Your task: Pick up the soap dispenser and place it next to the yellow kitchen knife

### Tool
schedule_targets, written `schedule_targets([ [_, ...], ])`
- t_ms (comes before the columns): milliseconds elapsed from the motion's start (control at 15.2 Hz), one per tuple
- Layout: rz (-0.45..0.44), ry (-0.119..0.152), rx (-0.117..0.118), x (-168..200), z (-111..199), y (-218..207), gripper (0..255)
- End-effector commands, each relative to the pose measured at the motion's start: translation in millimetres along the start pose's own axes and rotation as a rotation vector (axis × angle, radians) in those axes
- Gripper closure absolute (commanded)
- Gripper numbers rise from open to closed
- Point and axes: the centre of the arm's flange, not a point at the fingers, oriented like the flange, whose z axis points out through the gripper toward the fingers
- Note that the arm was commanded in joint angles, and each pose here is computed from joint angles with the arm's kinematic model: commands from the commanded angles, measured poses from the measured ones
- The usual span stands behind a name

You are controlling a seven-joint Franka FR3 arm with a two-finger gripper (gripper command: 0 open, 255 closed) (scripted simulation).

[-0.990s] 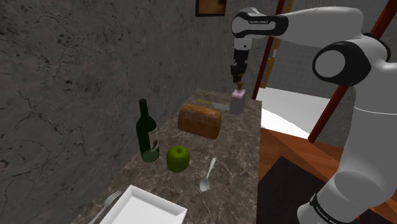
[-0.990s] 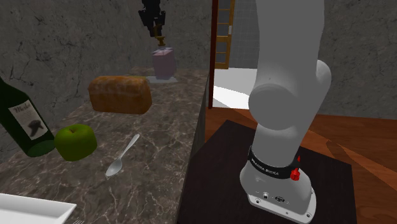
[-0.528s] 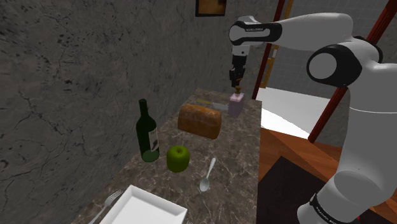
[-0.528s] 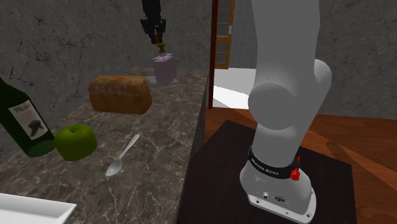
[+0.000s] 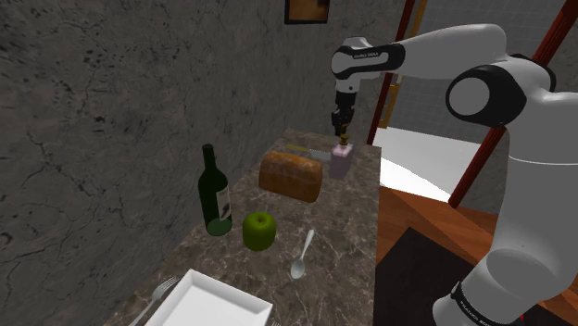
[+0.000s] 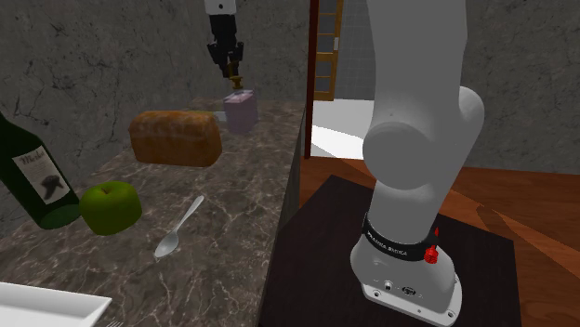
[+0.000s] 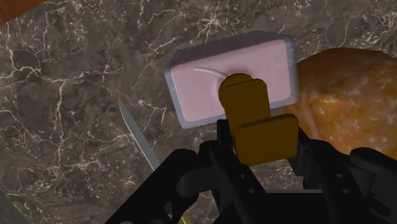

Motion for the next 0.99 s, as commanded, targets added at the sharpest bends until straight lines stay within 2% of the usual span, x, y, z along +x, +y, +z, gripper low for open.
schedule_targets([
  [0,0.0,0.001,0.0,0,11,1,255],
  [330,0.0,0.001,0.0,2,37,3,255],
  [792,0.0,0.001,0.0,2,37,3,255],
  [858,0.0,0.001,0.0,2,37,3,0],
  [924,0.0,0.001,0.0,2,37,3,0],
])
